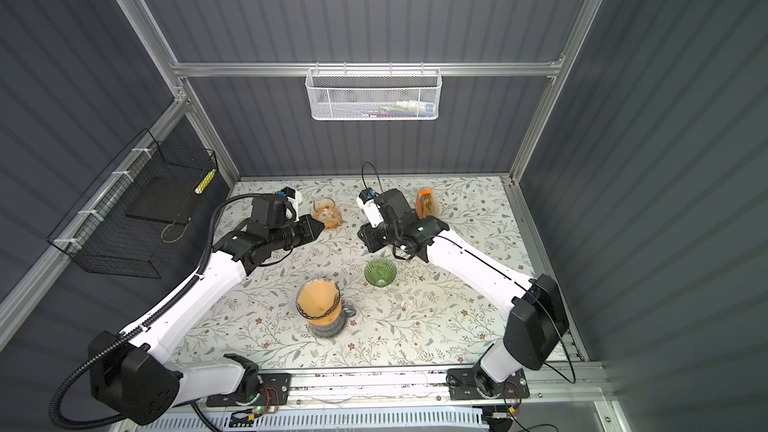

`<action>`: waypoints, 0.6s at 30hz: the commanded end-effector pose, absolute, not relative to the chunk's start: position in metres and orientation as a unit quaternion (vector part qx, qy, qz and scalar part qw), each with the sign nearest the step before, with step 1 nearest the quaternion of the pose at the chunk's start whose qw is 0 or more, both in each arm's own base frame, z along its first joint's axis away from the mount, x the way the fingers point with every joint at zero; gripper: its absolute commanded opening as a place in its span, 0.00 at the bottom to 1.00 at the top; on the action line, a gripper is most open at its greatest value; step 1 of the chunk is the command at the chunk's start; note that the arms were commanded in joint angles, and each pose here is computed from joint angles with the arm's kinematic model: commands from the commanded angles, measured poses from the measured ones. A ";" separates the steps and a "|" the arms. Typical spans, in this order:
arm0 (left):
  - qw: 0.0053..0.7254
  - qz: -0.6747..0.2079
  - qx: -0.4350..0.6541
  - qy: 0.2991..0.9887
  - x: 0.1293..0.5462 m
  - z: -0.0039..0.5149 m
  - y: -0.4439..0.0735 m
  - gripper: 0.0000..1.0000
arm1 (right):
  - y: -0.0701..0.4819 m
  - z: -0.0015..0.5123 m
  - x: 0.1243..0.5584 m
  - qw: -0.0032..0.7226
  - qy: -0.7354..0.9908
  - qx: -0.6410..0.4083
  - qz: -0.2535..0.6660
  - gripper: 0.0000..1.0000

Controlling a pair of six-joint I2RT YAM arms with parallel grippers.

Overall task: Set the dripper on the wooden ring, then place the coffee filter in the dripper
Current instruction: 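Open both grippers and lift them up away from the filtered dripper, then move the right gripper above the orange pitcher handle while left gripper hovers nearby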

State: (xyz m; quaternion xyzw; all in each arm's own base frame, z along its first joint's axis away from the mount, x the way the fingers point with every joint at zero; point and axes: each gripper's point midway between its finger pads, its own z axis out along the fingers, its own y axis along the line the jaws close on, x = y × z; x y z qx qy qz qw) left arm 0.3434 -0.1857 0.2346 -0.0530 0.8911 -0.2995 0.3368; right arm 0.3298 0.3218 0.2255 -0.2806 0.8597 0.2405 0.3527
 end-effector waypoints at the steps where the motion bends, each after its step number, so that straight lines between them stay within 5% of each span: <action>1: 0.320 -0.350 -0.065 0.878 0.344 0.236 -0.188 0.18 | 0.333 0.218 0.352 0.361 0.849 -0.291 0.254 0.35; 18: 0.313 -0.415 -0.066 0.852 0.345 0.246 -0.176 0.18 | 0.397 0.158 0.430 0.331 0.830 -0.308 0.326 0.42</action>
